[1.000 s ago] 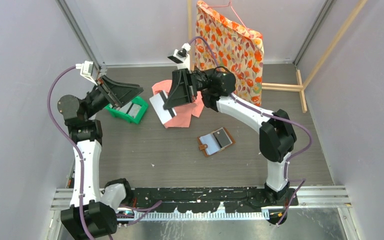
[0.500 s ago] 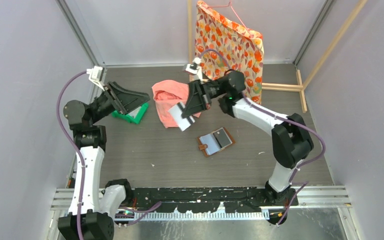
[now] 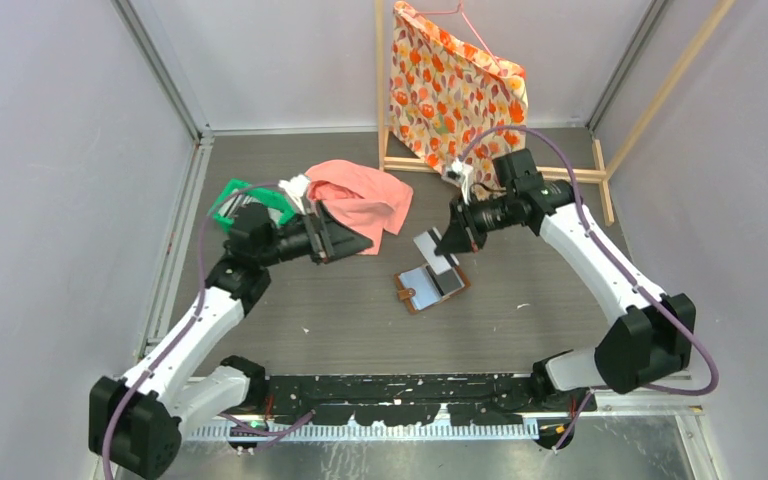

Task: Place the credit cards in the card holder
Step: Insert the credit card into the card holder.

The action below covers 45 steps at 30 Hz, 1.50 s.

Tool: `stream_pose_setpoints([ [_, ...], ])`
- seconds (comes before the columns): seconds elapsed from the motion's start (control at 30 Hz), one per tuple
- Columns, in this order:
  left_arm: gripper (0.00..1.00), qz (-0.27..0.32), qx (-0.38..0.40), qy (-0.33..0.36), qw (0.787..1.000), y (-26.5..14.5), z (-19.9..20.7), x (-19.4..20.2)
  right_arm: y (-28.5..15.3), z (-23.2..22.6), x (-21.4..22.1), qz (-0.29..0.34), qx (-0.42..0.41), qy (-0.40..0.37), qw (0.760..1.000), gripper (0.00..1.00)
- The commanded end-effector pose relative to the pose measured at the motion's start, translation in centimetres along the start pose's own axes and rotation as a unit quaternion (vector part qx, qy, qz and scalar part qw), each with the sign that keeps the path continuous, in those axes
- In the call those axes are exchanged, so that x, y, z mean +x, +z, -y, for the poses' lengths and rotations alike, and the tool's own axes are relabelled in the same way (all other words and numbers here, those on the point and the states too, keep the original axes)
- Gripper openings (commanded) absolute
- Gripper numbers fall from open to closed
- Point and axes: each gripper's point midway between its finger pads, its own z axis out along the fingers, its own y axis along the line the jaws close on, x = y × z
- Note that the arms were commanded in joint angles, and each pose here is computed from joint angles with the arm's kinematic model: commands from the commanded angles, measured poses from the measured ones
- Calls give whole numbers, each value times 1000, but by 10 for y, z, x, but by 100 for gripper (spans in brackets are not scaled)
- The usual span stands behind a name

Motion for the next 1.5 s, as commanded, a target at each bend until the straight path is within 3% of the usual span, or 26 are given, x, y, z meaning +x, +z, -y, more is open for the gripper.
stream_pose_setpoints([
  [0.0, 70, -5, -57, -3, 998, 31, -33, 29, -18, 6, 85, -125, 18, -51, 991, 2],
  [0.3, 26, -69, -104, -16, 992, 88, -72, 93, 0, 36, 119, -163, 18, 38, 986, 1],
  [0.37, 22, -84, -115, -18, 990, 99, -82, 102, 3, 42, 121, -174, 16, 55, 983, 1],
  [0.67, 17, -110, -153, -17, 982, 134, -127, 120, 10, 69, 119, -186, 38, 96, 977, 1],
  [0.97, 17, -121, -208, 17, 971, 142, -156, 120, 5, 96, 109, -164, 74, 122, 976, 1],
  [1.47, 15, -135, -285, 46, 948, 133, -200, 126, 31, 108, 111, -166, 16, 189, 968, 1],
])
